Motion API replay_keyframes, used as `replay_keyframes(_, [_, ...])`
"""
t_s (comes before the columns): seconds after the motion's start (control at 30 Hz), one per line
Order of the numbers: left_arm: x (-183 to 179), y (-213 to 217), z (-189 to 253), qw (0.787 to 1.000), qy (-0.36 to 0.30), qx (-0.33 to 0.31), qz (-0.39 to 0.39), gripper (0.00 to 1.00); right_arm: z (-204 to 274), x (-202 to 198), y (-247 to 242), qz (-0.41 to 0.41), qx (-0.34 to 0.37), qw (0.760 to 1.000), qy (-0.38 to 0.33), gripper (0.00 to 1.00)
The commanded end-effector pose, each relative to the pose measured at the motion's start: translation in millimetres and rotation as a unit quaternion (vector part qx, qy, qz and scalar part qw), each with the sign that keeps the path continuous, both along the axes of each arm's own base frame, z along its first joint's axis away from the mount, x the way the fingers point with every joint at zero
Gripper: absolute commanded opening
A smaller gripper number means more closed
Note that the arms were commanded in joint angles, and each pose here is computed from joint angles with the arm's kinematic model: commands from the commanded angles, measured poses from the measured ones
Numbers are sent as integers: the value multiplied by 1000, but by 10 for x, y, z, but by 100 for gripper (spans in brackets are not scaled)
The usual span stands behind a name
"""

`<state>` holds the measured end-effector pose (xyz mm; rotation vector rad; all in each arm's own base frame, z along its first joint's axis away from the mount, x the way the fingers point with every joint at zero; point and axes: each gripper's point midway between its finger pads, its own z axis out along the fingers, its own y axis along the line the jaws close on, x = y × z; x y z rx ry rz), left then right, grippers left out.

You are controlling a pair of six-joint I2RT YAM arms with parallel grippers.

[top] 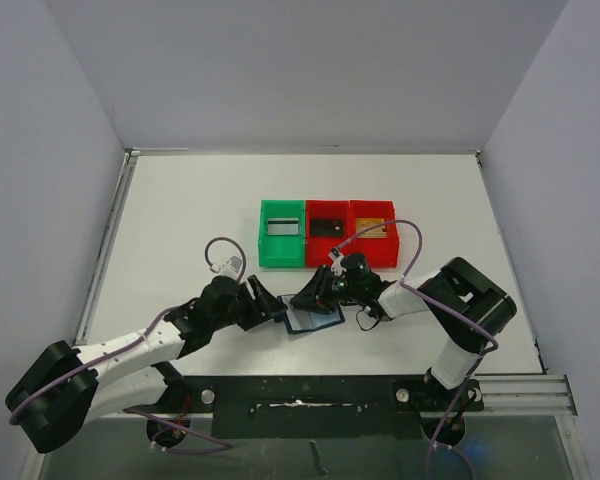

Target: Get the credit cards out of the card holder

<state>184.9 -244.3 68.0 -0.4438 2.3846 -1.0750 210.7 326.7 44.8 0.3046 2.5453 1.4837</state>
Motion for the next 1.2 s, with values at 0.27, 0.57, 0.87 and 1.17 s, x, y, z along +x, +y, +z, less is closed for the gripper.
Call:
replay_keyframes(0.27, [-22, -234, 12, 998, 16, -56, 16, 58, -30, 37, 31, -3, -2, 1000, 0, 20])
replay_keyframes(0.57, [51, -222, -61, 999, 21, -32, 39, 52, -110, 0, -2, -2, -14, 1000, 9, 18])
replay_keyframes(0.87, [-220, -226, 91, 999, 31, 2, 27, 52, -192, 42, -70, 1, -63, 998, -2, 11])
replay_keyframes(1.17, [-395, -334, -135, 997, 69, -4, 37, 56, -186, 49, -101, 3, -76, 997, -10, 9])
